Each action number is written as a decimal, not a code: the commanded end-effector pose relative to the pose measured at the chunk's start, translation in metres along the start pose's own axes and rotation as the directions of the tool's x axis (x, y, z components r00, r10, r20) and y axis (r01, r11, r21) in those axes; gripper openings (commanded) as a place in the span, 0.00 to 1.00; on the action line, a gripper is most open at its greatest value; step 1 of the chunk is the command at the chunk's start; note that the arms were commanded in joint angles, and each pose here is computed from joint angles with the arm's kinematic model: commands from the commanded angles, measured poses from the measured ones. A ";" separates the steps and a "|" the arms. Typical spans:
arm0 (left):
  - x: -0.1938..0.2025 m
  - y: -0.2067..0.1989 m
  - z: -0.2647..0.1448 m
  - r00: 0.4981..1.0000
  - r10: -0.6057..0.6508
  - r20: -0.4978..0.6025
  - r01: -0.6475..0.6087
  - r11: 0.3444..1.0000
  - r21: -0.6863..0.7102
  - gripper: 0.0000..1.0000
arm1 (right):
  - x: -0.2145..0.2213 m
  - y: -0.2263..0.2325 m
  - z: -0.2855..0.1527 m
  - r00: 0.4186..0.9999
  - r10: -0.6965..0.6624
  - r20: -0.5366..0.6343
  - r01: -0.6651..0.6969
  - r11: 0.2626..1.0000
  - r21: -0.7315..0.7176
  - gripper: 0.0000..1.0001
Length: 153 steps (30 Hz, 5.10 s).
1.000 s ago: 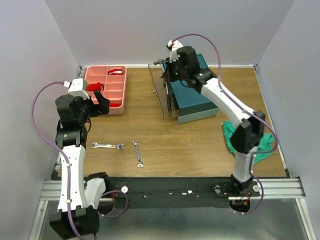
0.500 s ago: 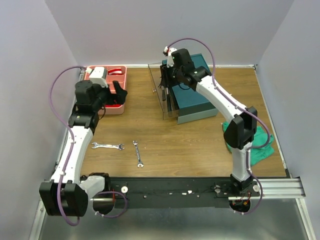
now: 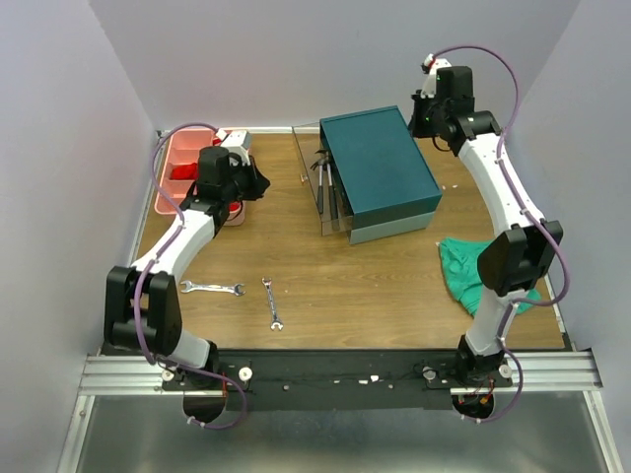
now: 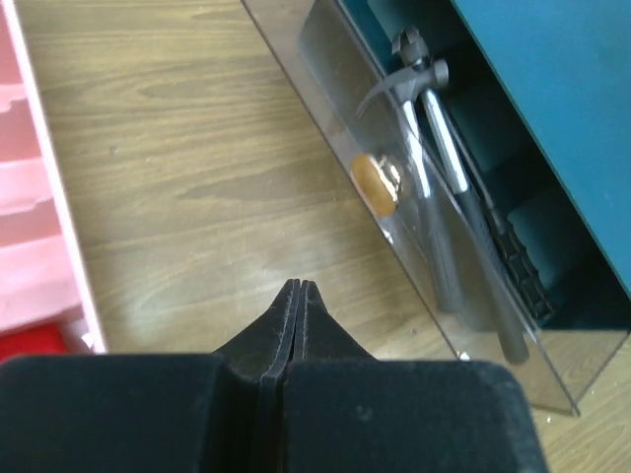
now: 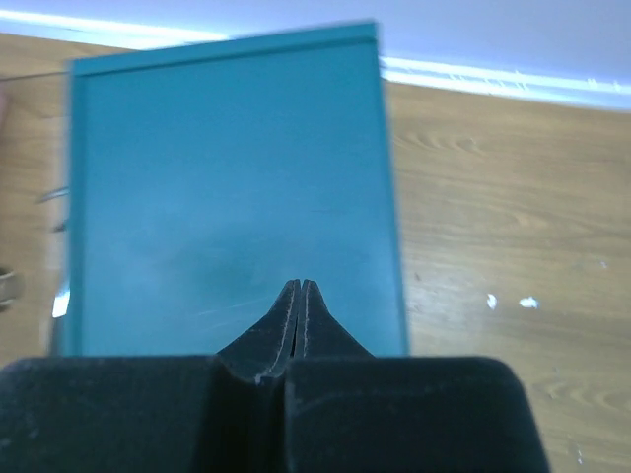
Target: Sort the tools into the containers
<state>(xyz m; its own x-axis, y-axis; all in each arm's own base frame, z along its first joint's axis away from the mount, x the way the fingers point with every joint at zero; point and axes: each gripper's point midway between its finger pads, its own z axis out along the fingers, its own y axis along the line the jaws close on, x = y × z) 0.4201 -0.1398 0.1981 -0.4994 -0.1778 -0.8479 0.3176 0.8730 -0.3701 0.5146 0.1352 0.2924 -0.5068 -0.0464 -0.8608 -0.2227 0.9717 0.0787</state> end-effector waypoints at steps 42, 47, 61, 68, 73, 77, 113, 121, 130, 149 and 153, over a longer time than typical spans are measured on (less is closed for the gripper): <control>0.034 -0.149 0.129 0.990 0.019 -0.143 0.030 0.943 0.332 0.00 | 0.130 -0.038 0.032 0.946 0.053 -0.319 -0.061 0.998 -0.015 0.00; 0.029 -0.121 0.105 0.983 -0.002 -0.182 0.040 0.978 0.205 0.53 | 0.129 -0.039 0.033 0.947 0.049 -0.316 -0.055 0.998 -0.010 0.01; 0.059 -0.060 0.138 0.954 -0.153 -0.258 0.134 0.987 -0.089 0.67 | 0.129 -0.042 0.036 0.948 0.052 -0.313 -0.055 0.998 -0.001 0.01; 0.074 -0.051 0.156 0.942 -0.198 -0.270 0.170 0.978 -0.124 0.66 | 0.134 -0.042 0.034 0.945 0.052 -0.323 -0.055 0.998 0.000 0.01; 0.085 -0.049 0.163 0.932 -0.222 -0.285 0.191 0.973 -0.131 0.66 | 0.137 -0.041 0.035 0.943 0.054 -0.329 -0.058 0.998 -0.001 0.01; 0.093 -0.048 0.169 0.925 -0.232 -0.301 0.202 0.971 -0.129 0.66 | 0.140 -0.042 0.037 0.940 0.057 -0.336 -0.060 0.998 0.002 0.01; 0.104 -0.022 0.165 0.925 -0.254 -0.282 0.138 0.917 -0.373 0.71 | 0.142 -0.055 0.040 0.941 0.032 -0.336 -0.013 0.998 0.058 0.01; 0.115 0.016 0.123 0.906 -0.282 -0.315 0.112 0.878 -0.465 0.72 | 0.145 -0.073 0.042 0.939 -0.013 -0.344 0.060 0.990 0.126 0.01; 0.109 0.057 0.085 0.908 -0.300 -0.294 0.106 0.841 -0.531 0.73 | 0.144 -0.071 0.042 0.940 -0.015 -0.341 0.058 0.992 0.116 0.01; 0.003 0.006 0.030 0.983 -0.001 -0.184 -0.047 0.965 -0.259 0.82 | 0.124 -0.070 0.032 0.958 -0.025 -0.287 0.063 0.991 0.121 0.05; 0.003 -0.009 -0.010 0.930 0.285 -0.230 -0.300 0.953 -0.032 0.85 | 0.099 -0.072 0.019 0.973 -0.036 -0.226 0.068 0.988 0.137 0.21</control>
<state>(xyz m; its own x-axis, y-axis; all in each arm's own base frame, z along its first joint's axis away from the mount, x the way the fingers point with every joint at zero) 0.4418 -0.1443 0.1543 -0.6908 -0.1111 -0.7145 0.0640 0.9749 -0.2135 0.5120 0.0812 0.1870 -0.6516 -0.1095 -0.7506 -0.1721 0.9851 0.0056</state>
